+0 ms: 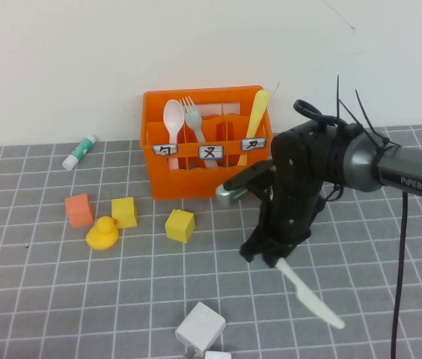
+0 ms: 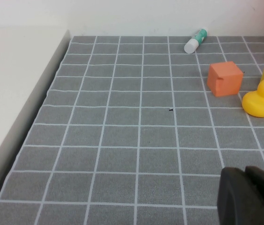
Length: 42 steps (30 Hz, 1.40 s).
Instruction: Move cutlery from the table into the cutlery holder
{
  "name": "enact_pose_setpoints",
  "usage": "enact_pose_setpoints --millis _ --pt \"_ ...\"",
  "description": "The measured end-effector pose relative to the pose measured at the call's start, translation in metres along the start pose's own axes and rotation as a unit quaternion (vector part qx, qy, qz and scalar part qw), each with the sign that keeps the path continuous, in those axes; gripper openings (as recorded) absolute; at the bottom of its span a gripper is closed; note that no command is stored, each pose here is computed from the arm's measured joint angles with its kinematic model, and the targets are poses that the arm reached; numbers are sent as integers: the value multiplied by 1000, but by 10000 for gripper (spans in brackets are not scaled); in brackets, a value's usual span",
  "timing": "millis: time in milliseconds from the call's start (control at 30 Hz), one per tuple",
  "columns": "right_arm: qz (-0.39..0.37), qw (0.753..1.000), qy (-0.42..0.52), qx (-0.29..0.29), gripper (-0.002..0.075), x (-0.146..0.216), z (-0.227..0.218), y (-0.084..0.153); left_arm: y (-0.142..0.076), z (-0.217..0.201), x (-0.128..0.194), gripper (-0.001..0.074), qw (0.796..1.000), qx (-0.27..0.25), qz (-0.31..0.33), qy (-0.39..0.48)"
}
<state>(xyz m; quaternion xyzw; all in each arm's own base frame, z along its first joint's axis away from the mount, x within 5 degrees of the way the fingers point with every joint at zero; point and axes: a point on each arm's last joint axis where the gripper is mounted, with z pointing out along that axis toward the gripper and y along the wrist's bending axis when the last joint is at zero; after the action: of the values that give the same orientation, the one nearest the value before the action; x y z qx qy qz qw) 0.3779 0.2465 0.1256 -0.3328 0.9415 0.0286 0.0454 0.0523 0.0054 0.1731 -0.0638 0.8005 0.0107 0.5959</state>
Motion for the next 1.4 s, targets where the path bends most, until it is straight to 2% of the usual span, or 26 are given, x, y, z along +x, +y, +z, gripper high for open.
enact_pose_setpoints --millis 100,233,400,467,567,700,833,900,1133,1400 --pt "14 999 -21 -34 190 -4 -4 8 0 0 0 -1 1000 0 -1 0" --pt "3 997 -65 -46 190 -8 -31 16 0 0 0 -1 1000 0 -2 0" --pt "0 973 -230 -26 190 1 -119 19 0 0 0 -1 1000 0 -1 0" --pt "5 949 -315 -11 190 14 -151 20 0 0 0 -1 1000 0 -1 0" --pt "16 896 -443 17 190 36 -180 18 0 0 0 -1 1000 0 -1 0" --pt "37 796 -601 59 190 56 -192 12 0 0 0 -1 1000 0 -1 0" --pt "58 728 -678 84 190 59 -188 6 0 0 0 -1 1000 0 -1 0" --pt "63 710 -696 90 190 54 -187 4 0 0 0 -1 1000 0 -1 0" --pt "85 686 -715 103 190 13 -162 -5 0 0 0 -1 1000 0 -1 0" --pt "97 696 -704 106 190 -27 -118 -12 0 0 0 -1 1000 0 0 0"
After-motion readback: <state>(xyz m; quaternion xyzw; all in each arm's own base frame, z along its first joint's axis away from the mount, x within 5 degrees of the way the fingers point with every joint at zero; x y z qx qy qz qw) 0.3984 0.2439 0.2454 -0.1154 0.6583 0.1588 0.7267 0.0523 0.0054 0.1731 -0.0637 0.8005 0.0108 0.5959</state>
